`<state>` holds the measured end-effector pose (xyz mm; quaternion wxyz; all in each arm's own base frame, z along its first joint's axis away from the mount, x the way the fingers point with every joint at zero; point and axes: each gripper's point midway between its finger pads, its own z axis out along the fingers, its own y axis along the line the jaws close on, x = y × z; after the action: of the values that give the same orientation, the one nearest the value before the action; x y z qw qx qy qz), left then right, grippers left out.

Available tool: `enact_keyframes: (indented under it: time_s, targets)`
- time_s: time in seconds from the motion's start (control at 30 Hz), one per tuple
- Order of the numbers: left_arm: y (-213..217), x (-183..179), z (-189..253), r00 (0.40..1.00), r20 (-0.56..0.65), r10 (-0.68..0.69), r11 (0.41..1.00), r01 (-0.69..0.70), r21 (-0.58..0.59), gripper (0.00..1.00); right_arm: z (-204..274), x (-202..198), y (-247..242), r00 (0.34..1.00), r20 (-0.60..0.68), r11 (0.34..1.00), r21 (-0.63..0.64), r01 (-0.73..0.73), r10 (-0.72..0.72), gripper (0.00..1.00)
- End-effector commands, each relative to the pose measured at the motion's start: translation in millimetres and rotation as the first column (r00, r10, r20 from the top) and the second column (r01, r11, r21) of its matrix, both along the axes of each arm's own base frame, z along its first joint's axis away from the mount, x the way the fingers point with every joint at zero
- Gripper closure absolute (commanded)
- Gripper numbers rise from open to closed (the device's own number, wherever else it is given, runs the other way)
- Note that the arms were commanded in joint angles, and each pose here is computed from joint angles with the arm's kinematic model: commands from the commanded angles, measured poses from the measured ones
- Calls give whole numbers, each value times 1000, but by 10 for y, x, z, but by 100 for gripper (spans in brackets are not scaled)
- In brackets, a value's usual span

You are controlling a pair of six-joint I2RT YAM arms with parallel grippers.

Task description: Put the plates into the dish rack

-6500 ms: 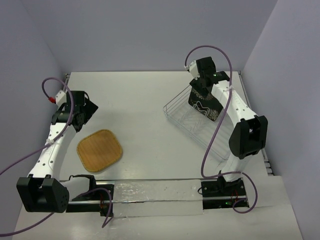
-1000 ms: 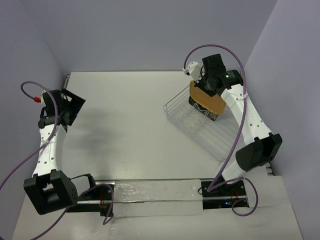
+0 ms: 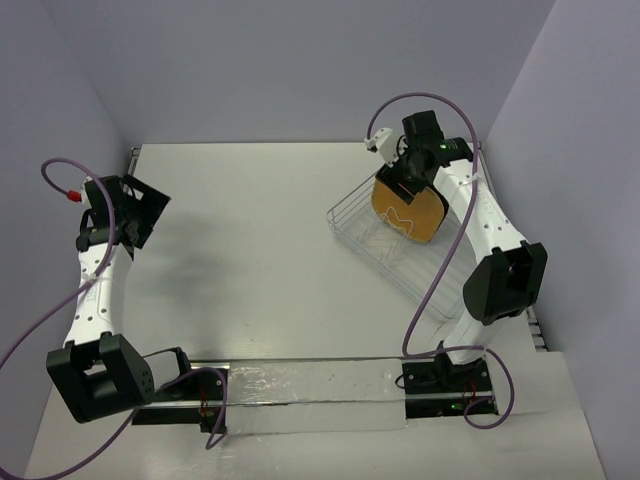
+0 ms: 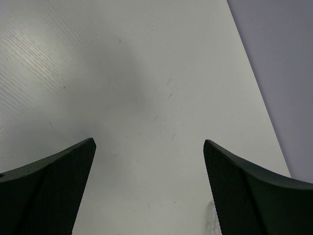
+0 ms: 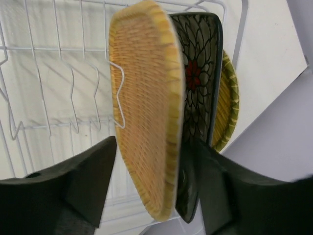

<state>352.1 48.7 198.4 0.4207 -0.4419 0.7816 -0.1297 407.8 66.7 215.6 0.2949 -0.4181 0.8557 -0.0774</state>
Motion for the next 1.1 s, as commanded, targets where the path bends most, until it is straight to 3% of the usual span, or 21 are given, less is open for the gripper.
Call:
enact_keyframes:
  time_s: [0.0,0.17,0.3,0.37,0.47,0.6,0.63,0.7,0.77,0.83,0.93,1.07]
  targets:
    - [48,80,269,998,65,11,1000,-12,13,1,335,132,16,993,115,998,50,29,-35,26]
    - [54,102,370,995,98,9,1000,-12,23,1,833,160,-37,965,238,992,95,86,-107,17]
    - [52,120,470,991,134,7,999,-11,30,1,1444,153,-124,895,377,963,213,168,-239,11]
    - [56,114,525,988,154,7,999,-12,35,1,1687,134,-223,841,430,935,271,227,-328,1]
    - [52,102,564,984,178,5,999,-13,41,1,1919,99,-408,757,477,887,348,303,-445,0]
    - [-43,139,725,953,300,-36,999,27,33,1,2213,-28,-760,564,396,649,669,364,-724,0]
    - [-58,156,788,943,331,-45,999,35,37,1,2247,-64,-828,511,342,561,741,369,-789,0]
    - [-83,148,776,938,341,-58,998,47,40,1,2071,-103,-951,404,210,384,822,420,-890,0]
    - [-81,144,734,938,341,-64,998,50,50,1,1850,-218,-1179,258,131,243,849,470,-957,0]
    - [-137,140,676,930,354,-101,995,85,59,1,1499,-326,-1353,163,84,157,846,510,-983,0]
    - [-225,147,621,913,379,-151,988,138,63,1,990,-448,-1433,101,12,63,854,517,-995,0]
    - [-261,171,643,901,395,-179,984,162,76,1,642,-593,-1368,108,-48,9,882,470,-993,0]
